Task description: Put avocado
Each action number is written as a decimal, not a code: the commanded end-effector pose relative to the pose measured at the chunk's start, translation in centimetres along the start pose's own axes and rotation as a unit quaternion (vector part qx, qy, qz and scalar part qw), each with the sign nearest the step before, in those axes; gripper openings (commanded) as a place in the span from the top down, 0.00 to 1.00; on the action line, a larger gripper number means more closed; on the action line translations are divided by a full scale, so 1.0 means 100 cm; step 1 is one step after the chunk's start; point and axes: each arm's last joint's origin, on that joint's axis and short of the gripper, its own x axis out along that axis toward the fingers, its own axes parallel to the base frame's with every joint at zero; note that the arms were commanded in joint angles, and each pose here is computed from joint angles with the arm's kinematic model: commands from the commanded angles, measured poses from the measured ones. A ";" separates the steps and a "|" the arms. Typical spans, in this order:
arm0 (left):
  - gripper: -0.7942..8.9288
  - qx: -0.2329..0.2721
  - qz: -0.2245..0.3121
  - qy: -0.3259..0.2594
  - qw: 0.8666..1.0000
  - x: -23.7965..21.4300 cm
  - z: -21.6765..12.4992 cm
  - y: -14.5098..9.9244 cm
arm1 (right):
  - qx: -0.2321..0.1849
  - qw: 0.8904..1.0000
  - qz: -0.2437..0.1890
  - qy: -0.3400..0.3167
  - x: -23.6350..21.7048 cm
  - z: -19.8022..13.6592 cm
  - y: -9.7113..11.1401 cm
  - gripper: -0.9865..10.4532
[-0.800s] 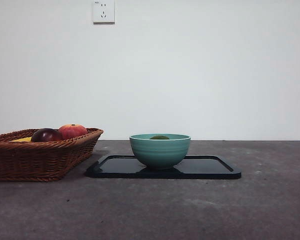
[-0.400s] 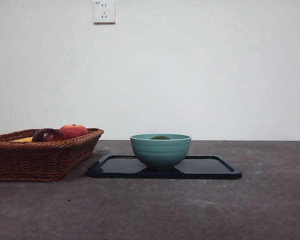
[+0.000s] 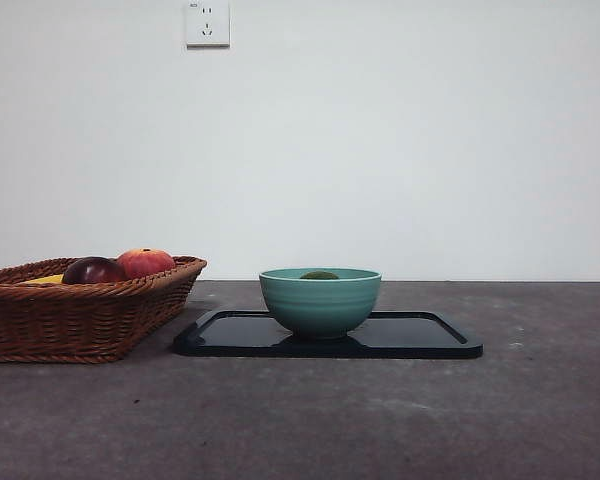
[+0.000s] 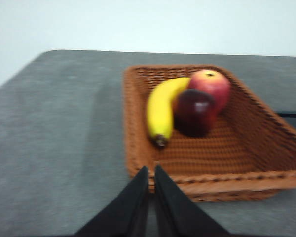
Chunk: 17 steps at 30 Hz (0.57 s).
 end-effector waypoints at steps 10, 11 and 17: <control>0.90 -0.016 0.010 0.013 1.000 0.002 -0.008 0.001 | 0.000 1.000 0.004 -0.007 -0.002 0.002 0.001 0.90; 0.90 -0.016 0.010 0.013 1.000 0.002 -0.008 0.001 | 0.000 1.000 0.004 -0.007 -0.002 0.002 0.001 0.90; 0.90 -0.016 0.013 0.013 1.000 0.002 -0.008 0.001 | 0.001 1.000 0.004 -0.007 -0.002 0.002 0.001 0.90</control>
